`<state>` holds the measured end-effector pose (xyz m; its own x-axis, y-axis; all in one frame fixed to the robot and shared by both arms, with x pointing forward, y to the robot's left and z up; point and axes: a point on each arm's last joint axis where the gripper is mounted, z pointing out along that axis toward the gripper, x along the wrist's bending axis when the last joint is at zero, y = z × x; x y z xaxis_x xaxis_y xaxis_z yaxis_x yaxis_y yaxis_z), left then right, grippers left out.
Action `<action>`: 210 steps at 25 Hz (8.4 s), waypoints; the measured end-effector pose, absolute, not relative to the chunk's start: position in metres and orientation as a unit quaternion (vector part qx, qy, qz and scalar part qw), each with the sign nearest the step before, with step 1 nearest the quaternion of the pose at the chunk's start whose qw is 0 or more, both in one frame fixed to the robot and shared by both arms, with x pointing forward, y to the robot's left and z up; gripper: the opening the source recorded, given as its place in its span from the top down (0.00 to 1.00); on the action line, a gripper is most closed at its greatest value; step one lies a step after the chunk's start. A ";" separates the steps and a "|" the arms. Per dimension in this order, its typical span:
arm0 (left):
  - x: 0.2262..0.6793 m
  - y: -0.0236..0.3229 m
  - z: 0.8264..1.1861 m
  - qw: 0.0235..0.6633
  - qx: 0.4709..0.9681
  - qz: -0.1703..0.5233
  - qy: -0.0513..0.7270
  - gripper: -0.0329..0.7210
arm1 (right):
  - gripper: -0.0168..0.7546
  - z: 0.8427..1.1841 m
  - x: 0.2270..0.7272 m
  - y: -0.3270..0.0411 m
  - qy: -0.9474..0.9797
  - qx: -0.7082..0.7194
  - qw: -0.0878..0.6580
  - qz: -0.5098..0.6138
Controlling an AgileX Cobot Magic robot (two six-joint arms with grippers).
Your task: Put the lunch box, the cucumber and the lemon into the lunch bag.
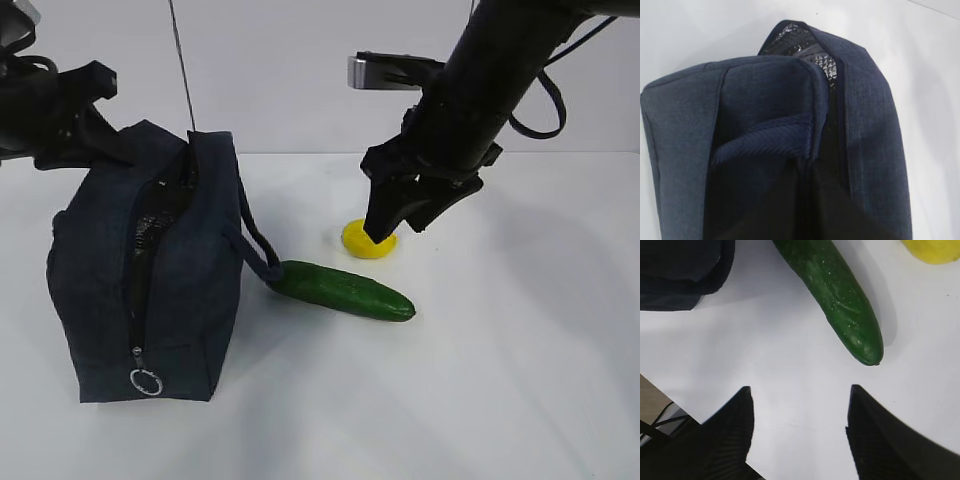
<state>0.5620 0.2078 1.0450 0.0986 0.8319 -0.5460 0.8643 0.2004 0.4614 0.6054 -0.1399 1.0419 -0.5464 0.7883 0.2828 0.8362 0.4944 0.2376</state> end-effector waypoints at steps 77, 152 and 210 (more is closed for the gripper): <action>0.564 0.207 1.048 0.402 0.618 -0.020 0.675 0.95 | 0.47 0.908 0.649 -0.123 -0.959 -0.214 0.042 -0.181; 0.569 0.208 1.052 0.429 0.586 -0.013 0.687 0.95 | 0.49 1.129 0.562 -0.022 -0.699 -0.664 0.086 -0.253; 0.570 0.208 1.052 0.434 0.580 -0.007 0.689 0.95 | 0.23 1.063 0.595 0.016 -0.707 -0.640 0.118 -0.277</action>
